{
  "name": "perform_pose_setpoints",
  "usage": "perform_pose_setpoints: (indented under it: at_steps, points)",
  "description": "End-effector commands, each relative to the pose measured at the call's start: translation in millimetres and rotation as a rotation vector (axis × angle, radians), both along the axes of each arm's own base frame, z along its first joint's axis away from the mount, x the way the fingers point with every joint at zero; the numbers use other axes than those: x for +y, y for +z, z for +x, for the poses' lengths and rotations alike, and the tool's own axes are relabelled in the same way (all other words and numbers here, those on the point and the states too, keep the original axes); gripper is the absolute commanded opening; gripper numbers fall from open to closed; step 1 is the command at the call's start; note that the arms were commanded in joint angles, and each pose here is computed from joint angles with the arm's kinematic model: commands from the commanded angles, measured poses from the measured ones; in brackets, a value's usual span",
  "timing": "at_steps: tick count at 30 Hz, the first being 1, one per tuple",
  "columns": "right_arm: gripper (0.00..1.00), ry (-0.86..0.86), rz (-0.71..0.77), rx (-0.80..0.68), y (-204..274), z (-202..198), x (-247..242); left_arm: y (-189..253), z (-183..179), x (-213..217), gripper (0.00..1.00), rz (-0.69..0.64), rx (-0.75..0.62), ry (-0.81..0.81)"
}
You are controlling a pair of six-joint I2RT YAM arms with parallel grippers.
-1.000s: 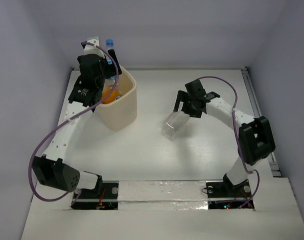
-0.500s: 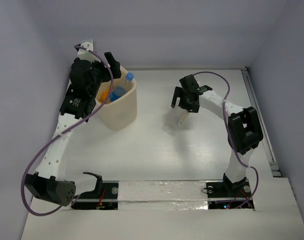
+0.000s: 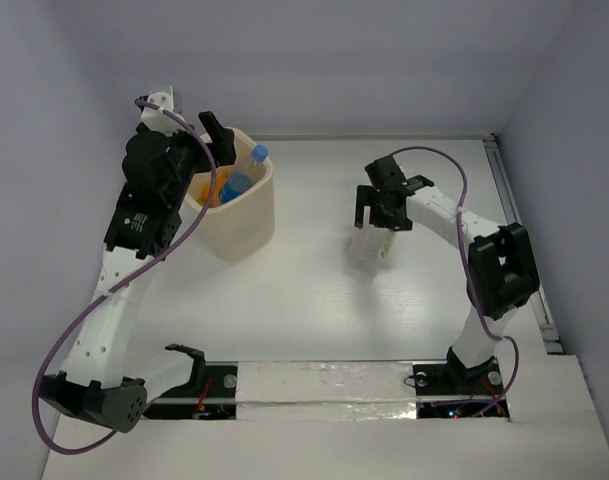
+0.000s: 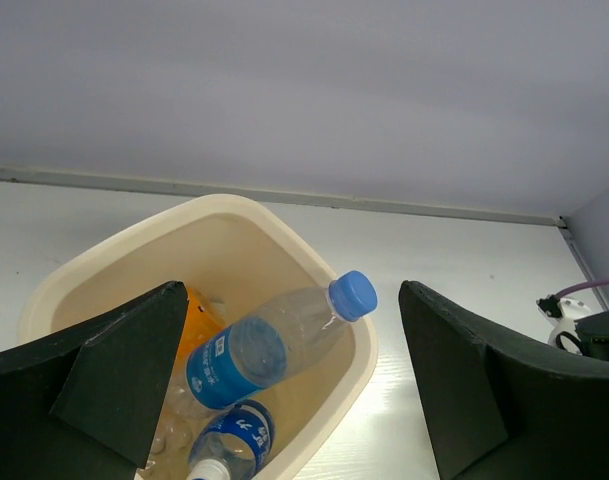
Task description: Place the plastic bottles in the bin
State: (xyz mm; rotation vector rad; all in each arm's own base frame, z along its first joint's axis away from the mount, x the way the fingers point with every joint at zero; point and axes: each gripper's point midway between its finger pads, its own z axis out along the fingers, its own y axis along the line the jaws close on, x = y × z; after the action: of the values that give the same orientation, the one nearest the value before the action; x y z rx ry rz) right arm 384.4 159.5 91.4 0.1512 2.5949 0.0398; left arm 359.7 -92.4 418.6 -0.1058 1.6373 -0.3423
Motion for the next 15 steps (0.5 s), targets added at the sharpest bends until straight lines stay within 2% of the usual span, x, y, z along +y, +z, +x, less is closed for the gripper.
perform_pose_setpoints:
  at_steps: [1,6,15]
  points:
    - [1.0,0.037,-0.095,0.007,17,-21,-22,11,-10,6,0.85,-0.005,-0.034,0.008]
    - [1.0,0.082,-0.084,0.015,18,-26,-20,10,-13,7,0.85,-0.002,-0.023,0.007]
    - [1.0,-0.002,-0.128,0.021,7,-29,-56,2,-19,6,0.85,-0.004,-0.005,-0.005]
